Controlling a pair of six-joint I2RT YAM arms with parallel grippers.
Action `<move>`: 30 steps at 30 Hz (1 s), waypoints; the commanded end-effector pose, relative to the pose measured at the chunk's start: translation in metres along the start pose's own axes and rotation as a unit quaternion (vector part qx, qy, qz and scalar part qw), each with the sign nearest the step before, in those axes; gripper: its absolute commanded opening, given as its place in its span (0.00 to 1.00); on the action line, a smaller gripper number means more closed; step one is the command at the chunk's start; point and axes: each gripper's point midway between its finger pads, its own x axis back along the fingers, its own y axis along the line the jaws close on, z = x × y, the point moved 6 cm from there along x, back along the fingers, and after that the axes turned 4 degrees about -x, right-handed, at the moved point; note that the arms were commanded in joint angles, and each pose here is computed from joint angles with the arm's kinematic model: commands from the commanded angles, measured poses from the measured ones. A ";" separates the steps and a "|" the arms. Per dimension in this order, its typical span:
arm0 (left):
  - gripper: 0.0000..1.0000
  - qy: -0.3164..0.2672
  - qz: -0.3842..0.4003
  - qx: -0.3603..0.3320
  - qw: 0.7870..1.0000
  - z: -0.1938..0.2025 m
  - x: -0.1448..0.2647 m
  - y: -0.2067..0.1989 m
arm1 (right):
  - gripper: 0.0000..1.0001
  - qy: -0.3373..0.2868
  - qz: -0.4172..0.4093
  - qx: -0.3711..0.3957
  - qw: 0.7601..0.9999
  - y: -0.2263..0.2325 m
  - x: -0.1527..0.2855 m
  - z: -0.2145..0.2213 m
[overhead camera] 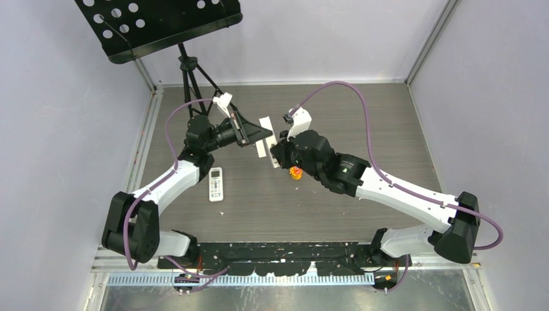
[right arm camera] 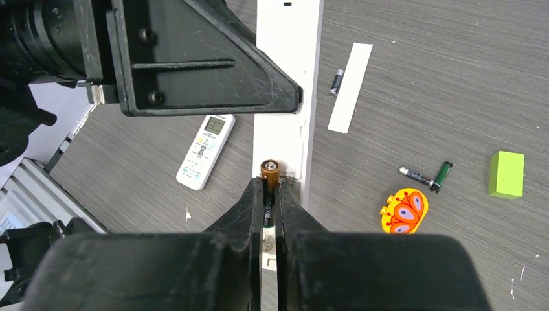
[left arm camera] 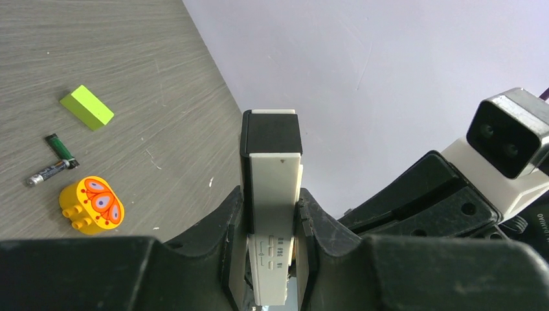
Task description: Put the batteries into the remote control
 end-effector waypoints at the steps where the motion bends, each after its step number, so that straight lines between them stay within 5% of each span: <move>1: 0.00 -0.011 0.047 0.001 0.999 -0.016 -0.002 -0.031 | 0.06 -0.022 -0.033 0.007 0.999 0.008 0.003 -0.007; 8: 0.00 -0.011 0.057 0.011 0.998 -0.017 -0.003 -0.033 | 0.23 -0.011 -0.038 0.010 0.999 0.007 0.008 -0.002; 16: 0.00 -0.011 0.057 0.007 0.998 -0.017 -0.004 -0.032 | 0.26 -0.021 -0.044 -0.006 0.999 0.010 0.016 -0.012; 25: 0.00 -0.022 0.052 -0.013 0.998 -0.018 -0.002 -0.032 | 0.56 -0.055 -0.034 -0.061 0.996 0.013 0.035 -0.040; 30: 0.00 -0.040 0.058 -0.027 0.997 -0.023 -0.002 -0.036 | 0.65 -0.070 -0.044 -0.110 0.990 0.017 0.050 -0.053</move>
